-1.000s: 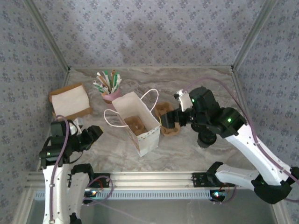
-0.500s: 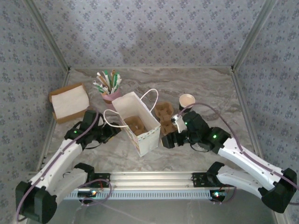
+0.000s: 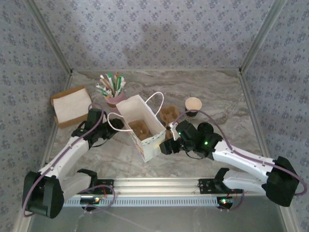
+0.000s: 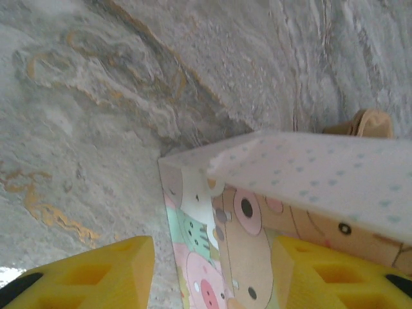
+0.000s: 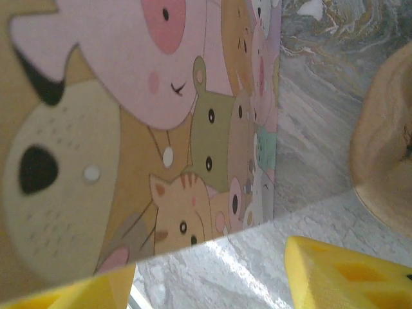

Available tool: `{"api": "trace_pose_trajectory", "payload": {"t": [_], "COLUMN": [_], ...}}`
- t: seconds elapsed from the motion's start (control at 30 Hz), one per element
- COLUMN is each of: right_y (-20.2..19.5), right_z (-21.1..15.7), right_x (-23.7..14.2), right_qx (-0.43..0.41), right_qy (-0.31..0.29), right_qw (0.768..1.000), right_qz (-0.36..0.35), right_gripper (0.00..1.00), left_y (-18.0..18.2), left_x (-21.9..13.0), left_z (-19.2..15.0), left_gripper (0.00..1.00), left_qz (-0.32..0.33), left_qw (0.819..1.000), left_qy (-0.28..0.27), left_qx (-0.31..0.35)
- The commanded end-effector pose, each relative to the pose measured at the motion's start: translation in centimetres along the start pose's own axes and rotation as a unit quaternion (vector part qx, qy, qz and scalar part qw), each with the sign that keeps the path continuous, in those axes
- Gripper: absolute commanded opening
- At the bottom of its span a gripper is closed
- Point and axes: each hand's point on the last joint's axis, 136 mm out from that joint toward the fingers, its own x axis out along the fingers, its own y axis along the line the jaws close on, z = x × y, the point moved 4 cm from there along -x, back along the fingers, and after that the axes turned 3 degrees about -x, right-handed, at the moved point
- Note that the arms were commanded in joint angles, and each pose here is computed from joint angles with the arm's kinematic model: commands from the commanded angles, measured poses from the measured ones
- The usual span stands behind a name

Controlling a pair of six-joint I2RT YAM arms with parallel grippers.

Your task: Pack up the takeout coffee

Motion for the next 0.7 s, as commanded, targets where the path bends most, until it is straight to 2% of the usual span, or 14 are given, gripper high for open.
{"api": "trace_pose_trajectory", "payload": {"t": [0.0,0.3,0.5,0.67], "right_y": [-0.1,0.6,0.2,-0.6], "right_z": [1.3,2.9,2.6,1.4], "right_x": [0.8,3.2,2.7,-0.3], "right_qx": [0.012,0.014,0.024,0.024], "right_qy": [-0.030,-0.016,-0.005,0.017], "right_qw": [0.999,1.000,0.999,0.997], "right_qz": [-0.009,-0.014,-0.040,-0.078], "right_gripper": [0.64,0.63,0.68,0.80], "left_y": [-1.6,-1.1,-0.9,-0.7], "left_x": [-0.8,-0.7,-0.5,-0.9], "left_z": [2.3,4.6,6.1,7.0], "left_gripper": [0.51,0.51,0.51,0.51], "left_qz": [-0.031,-0.032,-0.036,-0.036], "left_qw": [0.999,0.998,0.998,0.998], "left_qy": [-0.034,-0.045,-0.045,-0.047], "left_qx": [0.008,-0.004,-0.007,-0.009]}}
